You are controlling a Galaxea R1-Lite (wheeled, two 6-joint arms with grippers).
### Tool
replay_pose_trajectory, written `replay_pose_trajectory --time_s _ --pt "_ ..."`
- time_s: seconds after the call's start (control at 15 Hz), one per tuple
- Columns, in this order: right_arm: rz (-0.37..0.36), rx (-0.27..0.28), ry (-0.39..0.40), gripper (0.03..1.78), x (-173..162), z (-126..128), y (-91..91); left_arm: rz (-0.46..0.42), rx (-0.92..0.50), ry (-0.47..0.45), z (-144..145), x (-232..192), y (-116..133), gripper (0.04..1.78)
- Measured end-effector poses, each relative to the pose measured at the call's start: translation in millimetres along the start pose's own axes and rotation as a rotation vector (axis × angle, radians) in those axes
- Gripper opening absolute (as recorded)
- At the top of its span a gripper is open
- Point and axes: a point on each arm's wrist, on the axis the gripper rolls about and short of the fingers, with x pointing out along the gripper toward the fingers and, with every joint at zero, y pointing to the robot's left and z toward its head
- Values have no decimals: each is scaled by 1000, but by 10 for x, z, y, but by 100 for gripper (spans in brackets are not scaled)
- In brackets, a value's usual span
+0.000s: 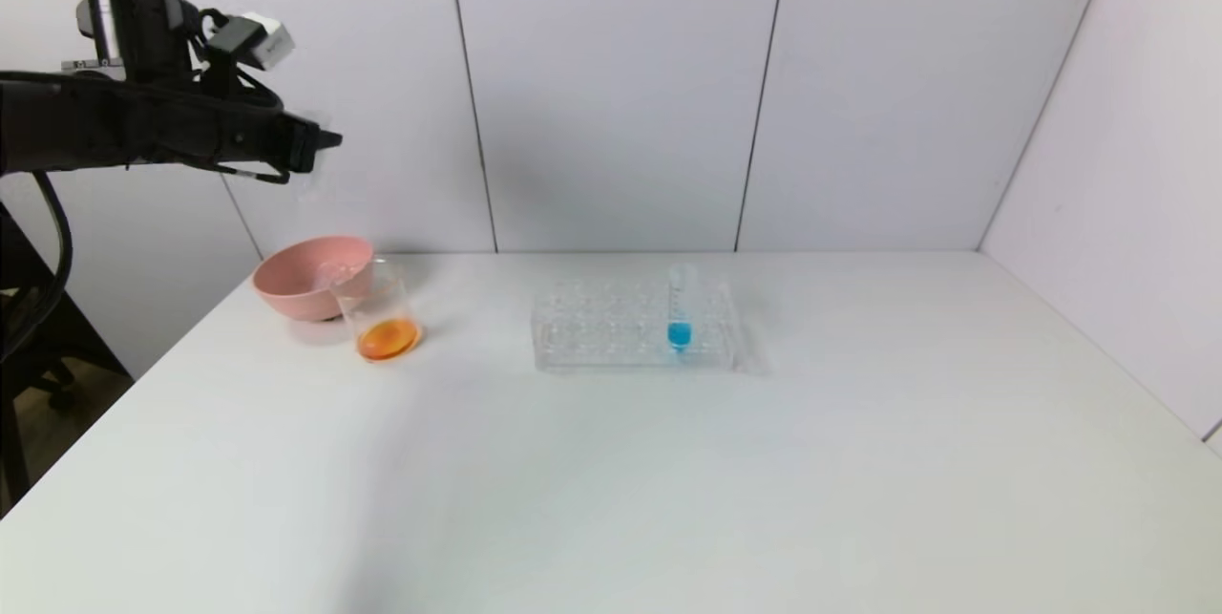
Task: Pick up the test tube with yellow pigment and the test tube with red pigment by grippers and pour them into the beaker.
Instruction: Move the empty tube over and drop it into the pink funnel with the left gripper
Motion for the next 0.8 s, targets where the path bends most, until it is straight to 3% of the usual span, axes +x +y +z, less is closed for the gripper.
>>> replay_pose_trajectory --time_s 0.2,0.33,0.47,0.8 --pt "0 0 0 171 0 0 0 319 -208 -170 -47 32 67 45" --pt "0 0 0 171 0 0 0 456 -272 -251 -133 43 78 45" --pt "0 0 0 171 0 0 0 517 -303 -234 -278 96 65 45" --pt "0 0 0 171 0 0 0 565 -348 -144 -737 404 86 45"
